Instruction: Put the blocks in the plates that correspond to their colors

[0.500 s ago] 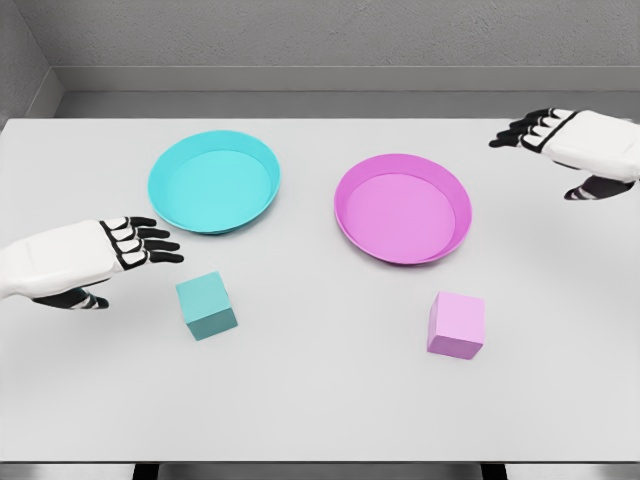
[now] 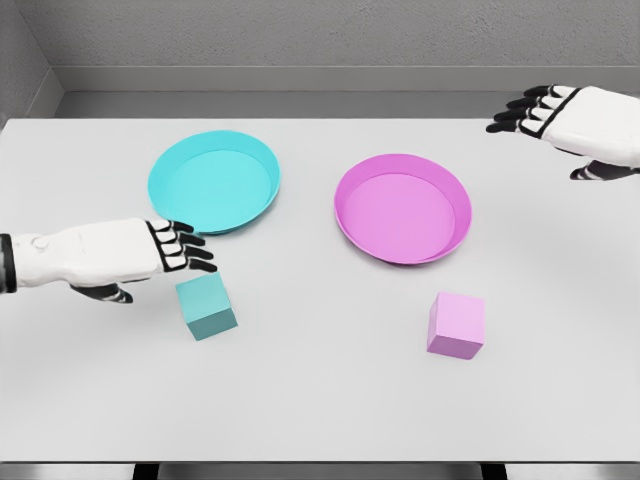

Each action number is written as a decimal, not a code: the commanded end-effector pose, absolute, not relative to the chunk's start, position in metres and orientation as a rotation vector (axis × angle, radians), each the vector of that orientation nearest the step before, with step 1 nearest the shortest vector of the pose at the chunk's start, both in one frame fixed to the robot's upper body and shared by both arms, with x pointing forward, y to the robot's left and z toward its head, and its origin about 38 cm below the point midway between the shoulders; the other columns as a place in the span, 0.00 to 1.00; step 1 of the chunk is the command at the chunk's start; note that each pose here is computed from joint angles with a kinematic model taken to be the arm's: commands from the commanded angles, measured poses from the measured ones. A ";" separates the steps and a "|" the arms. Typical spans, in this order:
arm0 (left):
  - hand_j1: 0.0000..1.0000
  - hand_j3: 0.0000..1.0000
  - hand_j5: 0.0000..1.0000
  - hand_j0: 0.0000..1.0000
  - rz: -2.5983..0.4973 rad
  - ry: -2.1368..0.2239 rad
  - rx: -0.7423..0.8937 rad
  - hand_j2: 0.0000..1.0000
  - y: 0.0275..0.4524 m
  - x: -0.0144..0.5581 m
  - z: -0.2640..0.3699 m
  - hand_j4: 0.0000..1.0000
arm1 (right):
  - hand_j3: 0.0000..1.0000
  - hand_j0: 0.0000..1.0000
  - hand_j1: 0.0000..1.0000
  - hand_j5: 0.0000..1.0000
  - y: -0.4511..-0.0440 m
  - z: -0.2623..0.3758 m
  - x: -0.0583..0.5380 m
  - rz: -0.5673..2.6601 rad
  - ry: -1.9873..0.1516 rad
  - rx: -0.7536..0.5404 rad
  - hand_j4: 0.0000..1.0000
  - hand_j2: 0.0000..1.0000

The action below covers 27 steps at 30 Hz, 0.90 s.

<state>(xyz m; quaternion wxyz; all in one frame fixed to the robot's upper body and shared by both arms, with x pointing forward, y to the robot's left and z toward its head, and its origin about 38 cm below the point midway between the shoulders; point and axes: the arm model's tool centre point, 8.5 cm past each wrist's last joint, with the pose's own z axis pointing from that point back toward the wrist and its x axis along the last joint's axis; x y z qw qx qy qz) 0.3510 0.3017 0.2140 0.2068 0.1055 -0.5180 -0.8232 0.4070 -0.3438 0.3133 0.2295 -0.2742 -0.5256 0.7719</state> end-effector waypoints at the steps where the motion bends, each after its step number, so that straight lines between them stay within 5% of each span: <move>1: 1.00 1.00 1.00 1.00 -2.302 -1.443 0.248 1.00 0.291 0.350 0.207 1.00 | 1.00 1.00 1.00 1.00 -0.320 0.301 0.397 2.224 -1.439 -0.686 1.00 1.00; 12: 1.00 1.00 1.00 1.00 -2.322 -1.462 0.181 1.00 0.271 0.350 0.193 1.00 | 1.00 1.00 1.00 1.00 -0.276 0.248 0.381 2.413 -1.360 -0.447 1.00 1.00; 20: 1.00 1.00 1.00 1.00 -2.373 -1.419 0.196 1.00 0.269 0.350 0.182 1.00 | 1.00 1.00 1.00 1.00 -0.285 0.249 0.379 2.427 -1.317 -0.459 1.00 1.00; 27: 1.00 1.00 1.00 1.00 -2.336 -1.431 0.186 1.00 0.264 0.360 0.173 1.00 | 1.00 1.00 1.00 1.00 -0.266 0.219 0.371 2.481 -1.290 -0.325 1.00 1.00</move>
